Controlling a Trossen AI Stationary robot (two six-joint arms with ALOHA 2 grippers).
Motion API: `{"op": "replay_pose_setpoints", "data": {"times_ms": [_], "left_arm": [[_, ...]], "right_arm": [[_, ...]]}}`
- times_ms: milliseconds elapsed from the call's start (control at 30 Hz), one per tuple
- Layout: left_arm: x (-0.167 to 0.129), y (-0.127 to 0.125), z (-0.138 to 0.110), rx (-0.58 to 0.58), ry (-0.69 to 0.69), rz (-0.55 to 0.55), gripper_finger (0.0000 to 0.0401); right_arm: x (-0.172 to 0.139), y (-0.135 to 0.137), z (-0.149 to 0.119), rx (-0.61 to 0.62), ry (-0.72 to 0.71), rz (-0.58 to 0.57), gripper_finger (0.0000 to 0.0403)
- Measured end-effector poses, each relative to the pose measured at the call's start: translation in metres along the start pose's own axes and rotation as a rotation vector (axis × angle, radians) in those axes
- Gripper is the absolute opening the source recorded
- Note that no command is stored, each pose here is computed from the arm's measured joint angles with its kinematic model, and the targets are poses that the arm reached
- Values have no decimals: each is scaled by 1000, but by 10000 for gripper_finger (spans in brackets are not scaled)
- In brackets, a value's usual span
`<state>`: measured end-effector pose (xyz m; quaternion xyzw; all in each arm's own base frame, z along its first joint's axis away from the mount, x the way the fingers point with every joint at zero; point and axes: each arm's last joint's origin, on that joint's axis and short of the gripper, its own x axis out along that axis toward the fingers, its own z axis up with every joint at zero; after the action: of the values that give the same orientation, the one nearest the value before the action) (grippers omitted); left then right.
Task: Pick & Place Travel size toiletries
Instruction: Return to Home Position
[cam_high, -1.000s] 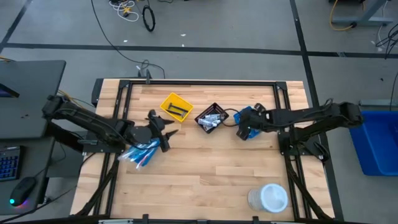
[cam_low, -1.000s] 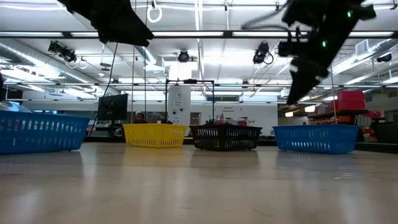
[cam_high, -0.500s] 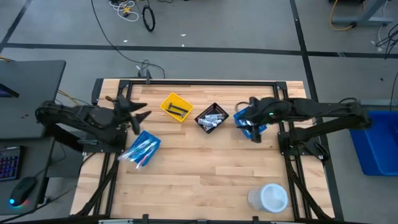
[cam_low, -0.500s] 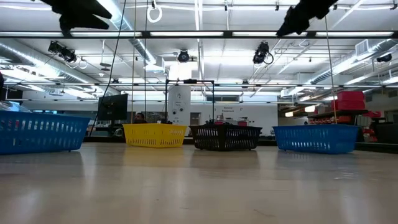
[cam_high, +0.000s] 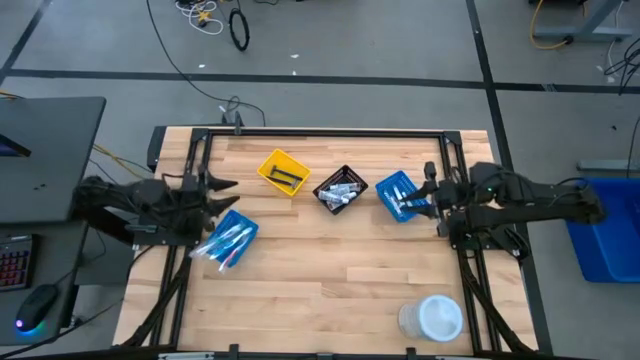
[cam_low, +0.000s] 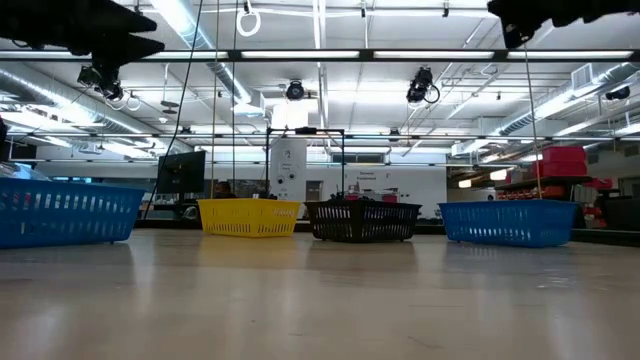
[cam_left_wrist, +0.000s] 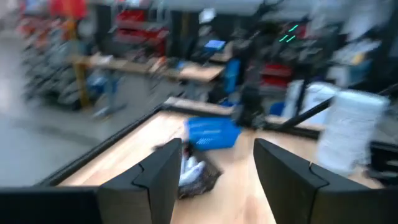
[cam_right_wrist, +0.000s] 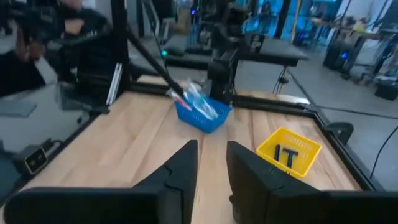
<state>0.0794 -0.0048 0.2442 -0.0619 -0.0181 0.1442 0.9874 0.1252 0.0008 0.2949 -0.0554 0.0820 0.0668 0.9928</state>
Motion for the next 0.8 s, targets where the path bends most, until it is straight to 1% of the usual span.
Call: {"op": "replay_pose_setpoints", "data": {"times_ms": [67, 200, 333, 400, 567, 700, 800], "left_arm": [[-1, 0, -5, 6, -48, -49, 208], [-4, 3, -13, 11, -73, -54, 208], [-1, 0, -26, 54, -81, -104, 208], [2, -1, -31, 50, -95, -119, 208], [5, 0, -39, 42, -98, -113, 208], [8, -2, -50, 30, -127, -176, 208], [10, -1, -54, 15, -125, -170, 208]], "right_arm": [[-6, 1, -9, 13, -32, -6, 90], [-15, 5, -21, 24, -70, -6, 86], [-21, 7, -30, 22, -95, -8, 86], [-23, 8, -34, 20, -103, -8, 87], [-24, 10, -50, 2, -104, -8, 82], [-25, 11, -61, -8, -135, -12, 83], [-26, 13, -68, -16, -148, -14, 81]]}}
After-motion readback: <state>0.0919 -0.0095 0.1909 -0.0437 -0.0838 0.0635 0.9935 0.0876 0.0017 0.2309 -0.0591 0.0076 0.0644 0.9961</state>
